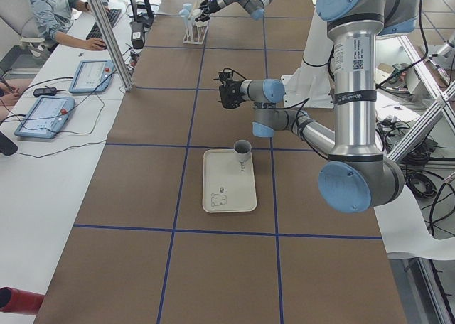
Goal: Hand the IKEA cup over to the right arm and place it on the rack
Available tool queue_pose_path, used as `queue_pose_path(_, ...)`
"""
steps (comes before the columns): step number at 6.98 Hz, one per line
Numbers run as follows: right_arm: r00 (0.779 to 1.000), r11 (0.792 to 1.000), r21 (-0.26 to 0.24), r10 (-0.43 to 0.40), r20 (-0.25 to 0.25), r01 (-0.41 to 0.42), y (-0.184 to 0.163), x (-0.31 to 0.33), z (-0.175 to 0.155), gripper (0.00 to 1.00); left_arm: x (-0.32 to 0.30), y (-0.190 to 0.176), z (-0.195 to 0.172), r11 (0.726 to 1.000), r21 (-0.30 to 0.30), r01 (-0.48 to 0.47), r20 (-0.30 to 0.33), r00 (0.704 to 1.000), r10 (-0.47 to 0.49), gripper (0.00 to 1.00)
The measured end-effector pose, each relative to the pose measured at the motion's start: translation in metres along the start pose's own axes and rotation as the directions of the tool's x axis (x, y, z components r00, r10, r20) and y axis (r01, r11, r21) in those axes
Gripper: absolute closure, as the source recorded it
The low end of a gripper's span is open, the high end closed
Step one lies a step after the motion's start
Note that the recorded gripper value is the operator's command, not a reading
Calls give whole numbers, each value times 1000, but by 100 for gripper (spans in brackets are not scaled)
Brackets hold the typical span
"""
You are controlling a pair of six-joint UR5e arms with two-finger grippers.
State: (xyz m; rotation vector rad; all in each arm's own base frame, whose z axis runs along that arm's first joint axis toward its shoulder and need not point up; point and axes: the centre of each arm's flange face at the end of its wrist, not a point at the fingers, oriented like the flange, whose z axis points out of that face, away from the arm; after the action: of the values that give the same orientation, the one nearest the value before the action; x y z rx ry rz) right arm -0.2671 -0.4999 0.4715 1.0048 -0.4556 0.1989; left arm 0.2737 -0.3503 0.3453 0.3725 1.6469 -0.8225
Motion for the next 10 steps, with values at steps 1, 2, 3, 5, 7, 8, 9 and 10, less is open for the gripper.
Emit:
queue_pose_path(1,1000,1000,-6,0,7,0,1,-1,0,1,0,0,0,1000,0,0,1,1000,0,0)
queue_pose_path(2,1000,1000,-14,1,17,-1,1,-2,0,1,-1,0,0,1000,0,-1,2,1000,1,0)
queue_pose_path(3,1000,1000,-19,2,27,-2,0,-3,-1,0,-1,0,0,1000,0,-1,3,1000,1,0)
queue_pose_path(5,998,999,-34,12,66,-9,-6,-8,-7,0,-1,0,-1,1000,-1,-4,2,1000,4,0)
queue_pose_path(7,990,997,-62,42,131,-34,-31,-4,-25,0,1,-1,-1,999,-27,-47,58,997,49,0)
queue_pose_path(8,984,994,-97,60,165,-44,-50,0,-41,0,3,-10,-2,993,-44,-113,120,986,117,0)
queue_pose_path(9,977,990,-134,76,200,-50,-67,3,-59,0,-2,-21,-9,980,-82,-183,184,963,195,0)
queue_pose_path(10,967,984,-173,93,239,-52,-78,6,-73,0,-14,-36,-23,960,-140,-243,238,933,271,0)
